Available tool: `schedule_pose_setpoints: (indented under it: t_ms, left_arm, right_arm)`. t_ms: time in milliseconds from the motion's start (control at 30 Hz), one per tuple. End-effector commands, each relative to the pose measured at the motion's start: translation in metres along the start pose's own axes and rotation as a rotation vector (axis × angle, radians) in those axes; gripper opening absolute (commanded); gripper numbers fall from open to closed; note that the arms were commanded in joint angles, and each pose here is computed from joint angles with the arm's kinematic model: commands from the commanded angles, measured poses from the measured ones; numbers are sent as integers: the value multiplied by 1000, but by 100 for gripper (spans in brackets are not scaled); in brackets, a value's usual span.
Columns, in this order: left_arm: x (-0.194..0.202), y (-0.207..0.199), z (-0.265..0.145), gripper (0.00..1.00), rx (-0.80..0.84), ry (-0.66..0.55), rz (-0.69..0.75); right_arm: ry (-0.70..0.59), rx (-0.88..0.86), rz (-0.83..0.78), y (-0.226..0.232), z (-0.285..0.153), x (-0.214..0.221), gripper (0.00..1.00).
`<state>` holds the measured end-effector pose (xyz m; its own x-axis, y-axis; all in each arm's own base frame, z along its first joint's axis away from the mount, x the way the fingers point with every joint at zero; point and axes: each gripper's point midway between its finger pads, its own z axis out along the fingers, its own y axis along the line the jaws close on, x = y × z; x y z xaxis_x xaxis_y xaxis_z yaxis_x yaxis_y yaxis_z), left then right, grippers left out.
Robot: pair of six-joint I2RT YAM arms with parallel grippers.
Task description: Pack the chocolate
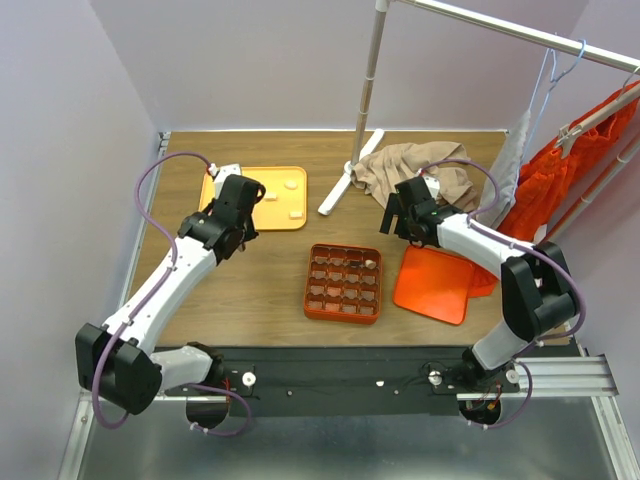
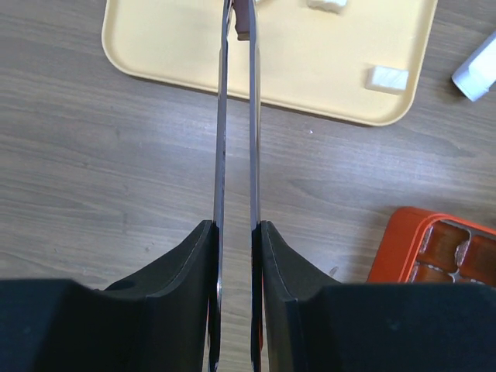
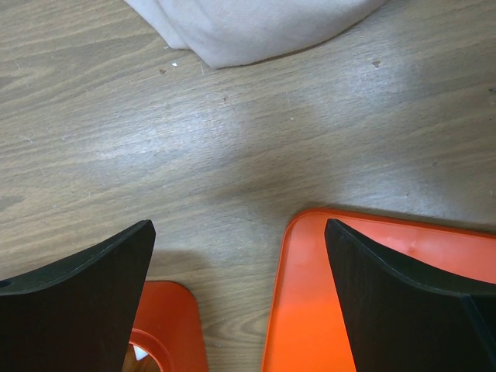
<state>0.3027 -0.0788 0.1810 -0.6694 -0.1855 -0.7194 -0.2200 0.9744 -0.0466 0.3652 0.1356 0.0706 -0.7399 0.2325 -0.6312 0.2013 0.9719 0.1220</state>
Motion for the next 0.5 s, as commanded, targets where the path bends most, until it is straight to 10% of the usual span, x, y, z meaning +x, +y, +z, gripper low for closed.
schedule_pose_setpoints:
  t_ms: [0, 467]
  left_arm:
    - [-18, -16, -34, 0, 125, -86, 97]
    - [4, -84, -103, 0, 539, -180, 312]
  right_arm:
    - [-47, 34, 5, -10, -6, -9, 100]
    - [-56, 36, 17, -7, -6, -15, 100]
